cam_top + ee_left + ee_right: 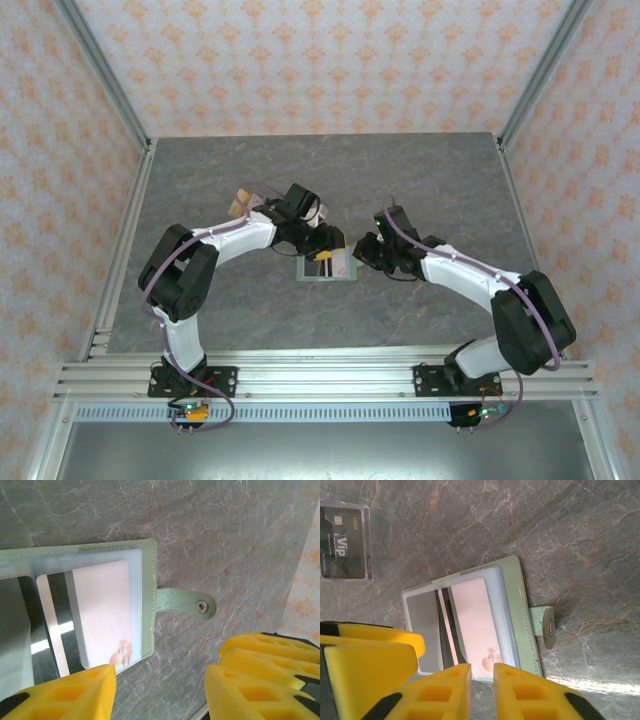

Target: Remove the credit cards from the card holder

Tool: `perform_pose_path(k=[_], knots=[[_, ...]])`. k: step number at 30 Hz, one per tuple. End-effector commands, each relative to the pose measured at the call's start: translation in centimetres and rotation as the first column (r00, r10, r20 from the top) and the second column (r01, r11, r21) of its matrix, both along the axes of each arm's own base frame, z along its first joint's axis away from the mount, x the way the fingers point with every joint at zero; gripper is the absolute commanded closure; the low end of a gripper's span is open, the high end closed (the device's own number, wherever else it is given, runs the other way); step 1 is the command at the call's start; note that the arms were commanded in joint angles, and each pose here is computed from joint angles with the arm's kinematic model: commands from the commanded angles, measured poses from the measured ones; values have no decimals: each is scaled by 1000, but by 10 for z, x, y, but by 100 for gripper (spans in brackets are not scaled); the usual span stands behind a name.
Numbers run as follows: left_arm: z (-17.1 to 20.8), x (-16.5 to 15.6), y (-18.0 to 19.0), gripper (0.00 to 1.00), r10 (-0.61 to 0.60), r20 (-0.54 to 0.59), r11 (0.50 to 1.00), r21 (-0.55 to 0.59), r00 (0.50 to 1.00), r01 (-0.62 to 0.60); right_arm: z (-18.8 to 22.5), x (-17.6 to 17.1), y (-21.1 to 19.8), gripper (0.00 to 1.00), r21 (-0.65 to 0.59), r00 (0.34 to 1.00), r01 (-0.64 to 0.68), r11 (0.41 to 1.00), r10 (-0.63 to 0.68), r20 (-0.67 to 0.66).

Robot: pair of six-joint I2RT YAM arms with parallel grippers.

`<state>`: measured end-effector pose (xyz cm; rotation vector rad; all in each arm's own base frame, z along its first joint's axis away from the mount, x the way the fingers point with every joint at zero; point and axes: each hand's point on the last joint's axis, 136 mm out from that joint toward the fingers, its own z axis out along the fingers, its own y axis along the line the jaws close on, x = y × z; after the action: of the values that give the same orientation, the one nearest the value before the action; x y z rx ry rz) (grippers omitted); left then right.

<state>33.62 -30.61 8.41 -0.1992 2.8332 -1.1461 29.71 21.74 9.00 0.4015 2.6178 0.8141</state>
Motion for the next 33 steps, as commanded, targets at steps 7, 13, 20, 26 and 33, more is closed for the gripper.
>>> perform_pose_path(k=[7, 13, 20, 26, 33], knots=[[1, 12, 34, 56, 138, 60, 976, 162, 989, -146, -5, 1, 3, 89, -111, 999, -44, 993, 44, -3], [-20, 3, 42, 61, 165, 22, 967, 194, 986, -166, -26, 0, 19, 91, -196, 994, -100, 975, 89, -67], [-33, 0, 36, 67, 159, -14, 971, 183, 987, -154, -53, 8, 22, 82, -266, 987, -112, 957, 76, -141], [-36, 1, 33, 71, 147, -27, 973, 187, 989, -139, -66, 8, 20, 82, -294, 983, -113, 949, 64, -174], [-42, 0, 32, 71, 135, -42, 973, 194, 990, -124, -80, 3, 22, 84, -284, 974, -130, 950, 69, -215]])
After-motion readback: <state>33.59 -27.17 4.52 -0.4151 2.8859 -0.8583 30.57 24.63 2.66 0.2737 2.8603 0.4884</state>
